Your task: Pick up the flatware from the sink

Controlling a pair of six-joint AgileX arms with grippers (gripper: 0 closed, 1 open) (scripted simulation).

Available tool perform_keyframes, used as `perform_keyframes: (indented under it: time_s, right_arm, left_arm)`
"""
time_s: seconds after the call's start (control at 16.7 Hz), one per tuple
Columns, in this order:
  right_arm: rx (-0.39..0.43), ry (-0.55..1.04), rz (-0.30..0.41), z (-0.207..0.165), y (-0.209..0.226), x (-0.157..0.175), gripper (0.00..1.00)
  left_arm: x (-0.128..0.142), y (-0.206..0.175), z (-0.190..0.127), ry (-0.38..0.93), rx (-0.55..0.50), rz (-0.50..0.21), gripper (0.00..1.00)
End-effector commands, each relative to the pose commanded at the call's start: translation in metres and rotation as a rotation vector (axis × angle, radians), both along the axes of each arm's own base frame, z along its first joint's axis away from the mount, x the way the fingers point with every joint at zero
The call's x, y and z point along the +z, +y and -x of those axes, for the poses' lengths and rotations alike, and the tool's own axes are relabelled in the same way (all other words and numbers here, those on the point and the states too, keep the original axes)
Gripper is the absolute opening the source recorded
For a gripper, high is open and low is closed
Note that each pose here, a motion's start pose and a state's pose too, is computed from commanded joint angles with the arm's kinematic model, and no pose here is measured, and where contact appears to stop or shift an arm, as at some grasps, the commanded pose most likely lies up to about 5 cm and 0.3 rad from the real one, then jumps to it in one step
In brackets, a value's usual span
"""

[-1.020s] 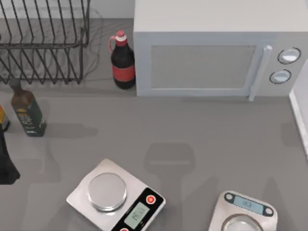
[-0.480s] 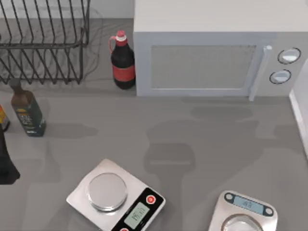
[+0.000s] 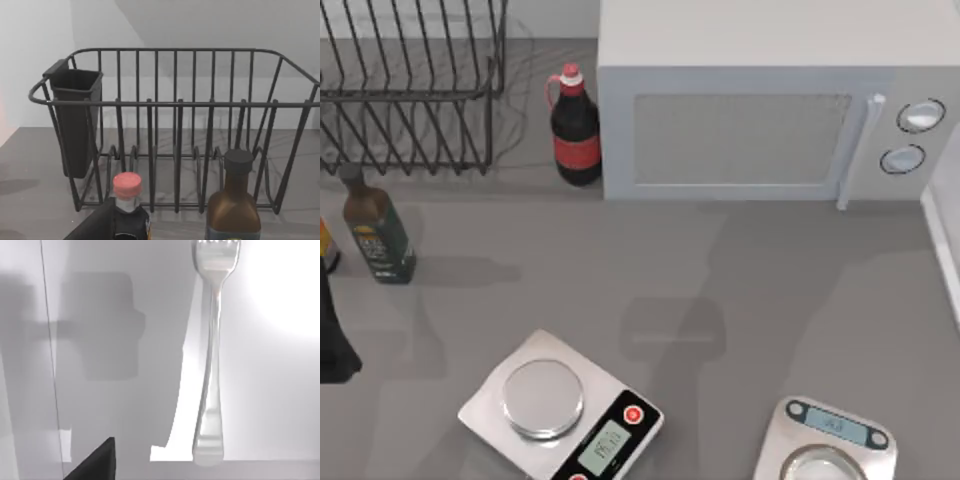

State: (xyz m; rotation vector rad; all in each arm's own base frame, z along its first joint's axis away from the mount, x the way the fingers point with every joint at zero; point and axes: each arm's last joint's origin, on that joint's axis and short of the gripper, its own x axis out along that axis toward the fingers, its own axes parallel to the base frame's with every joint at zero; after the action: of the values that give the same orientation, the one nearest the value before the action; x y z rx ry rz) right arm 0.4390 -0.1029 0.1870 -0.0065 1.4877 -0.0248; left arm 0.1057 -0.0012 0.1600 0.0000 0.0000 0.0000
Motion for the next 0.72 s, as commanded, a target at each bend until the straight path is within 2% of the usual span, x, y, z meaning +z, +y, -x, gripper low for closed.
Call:
perform_keyframes:
  time_s: [0.24,0.72]
  right_arm:
    - [0.002,0.078,-0.019,-0.014,-0.009,-0.026,1.00]
    - [0.007,0.085,-0.021,-0.016,-0.007,-0.034,1.00]
  left_arm:
    - [0.000,0.000,0.000,0.000,0.000,0.000,1.00]
    - [0.000,0.000,0.000,0.000,0.000,0.000,1.00]
